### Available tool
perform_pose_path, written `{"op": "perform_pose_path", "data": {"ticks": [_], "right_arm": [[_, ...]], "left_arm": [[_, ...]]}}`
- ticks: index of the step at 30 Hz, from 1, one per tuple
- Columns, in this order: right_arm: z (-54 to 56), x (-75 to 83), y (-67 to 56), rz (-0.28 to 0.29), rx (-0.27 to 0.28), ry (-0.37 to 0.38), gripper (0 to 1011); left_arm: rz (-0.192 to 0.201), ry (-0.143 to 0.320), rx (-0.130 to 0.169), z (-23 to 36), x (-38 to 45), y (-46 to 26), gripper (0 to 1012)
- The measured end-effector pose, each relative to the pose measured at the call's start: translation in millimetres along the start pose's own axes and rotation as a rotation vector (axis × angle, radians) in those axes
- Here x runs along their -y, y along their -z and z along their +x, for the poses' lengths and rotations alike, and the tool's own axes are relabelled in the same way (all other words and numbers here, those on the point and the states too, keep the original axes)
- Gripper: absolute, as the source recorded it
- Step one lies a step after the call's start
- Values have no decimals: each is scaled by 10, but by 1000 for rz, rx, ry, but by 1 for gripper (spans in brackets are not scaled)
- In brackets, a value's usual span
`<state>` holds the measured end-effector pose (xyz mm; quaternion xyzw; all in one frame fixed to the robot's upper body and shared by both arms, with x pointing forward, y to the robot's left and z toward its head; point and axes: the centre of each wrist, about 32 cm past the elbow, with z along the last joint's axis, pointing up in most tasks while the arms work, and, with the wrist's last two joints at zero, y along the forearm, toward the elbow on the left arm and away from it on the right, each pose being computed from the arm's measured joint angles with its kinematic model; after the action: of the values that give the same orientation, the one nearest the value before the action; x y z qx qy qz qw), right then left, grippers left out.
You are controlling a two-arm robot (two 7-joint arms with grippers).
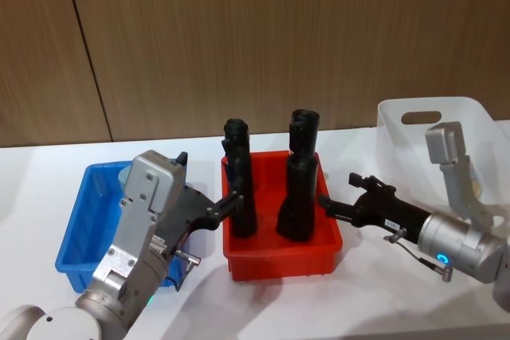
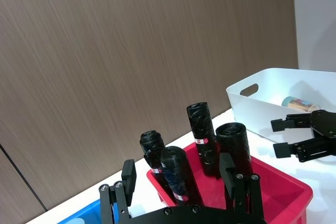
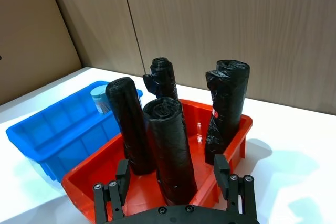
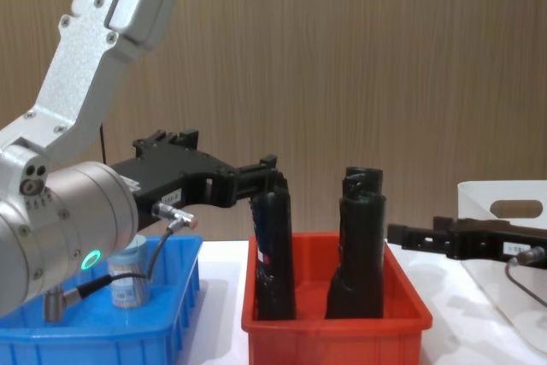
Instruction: Pick the cotton swabs from the blue box and place them into the white box.
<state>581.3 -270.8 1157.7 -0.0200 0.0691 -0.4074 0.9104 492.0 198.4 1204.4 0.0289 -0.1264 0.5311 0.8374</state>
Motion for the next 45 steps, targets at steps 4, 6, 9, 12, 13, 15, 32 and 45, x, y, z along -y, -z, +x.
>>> {"op": "perform_pose_path", "data": {"ticks": [4,6,9,12,13,15,32,45], "right_arm": [[5,-49,-8,-1,-1,-9,1001],[6,-94,-14,-4,3,-17,1002],[7,-131,-20,-6,5,-21,1001],[8,-180,-30,-9,9,-26,1001],[10,-201,-29,-11,11,-27,1001],[12,-224,-35,-12,13,-29,1001],[49,-437,-79,-16,37,-28,1001],[77,-574,-80,-24,47,-29,1002]], "left_arm": [[0,0,0,0,0,0,1004],[0,0,0,0,0,0,1004],[0,0,0,0,0,0,1004],[0,0,0,0,0,0,1004],[0,0,0,0,0,0,1004],[0,0,0,0,0,0,1004],[0,0,0,0,0,0,1004],[0,0,0,0,0,0,1004]]}}
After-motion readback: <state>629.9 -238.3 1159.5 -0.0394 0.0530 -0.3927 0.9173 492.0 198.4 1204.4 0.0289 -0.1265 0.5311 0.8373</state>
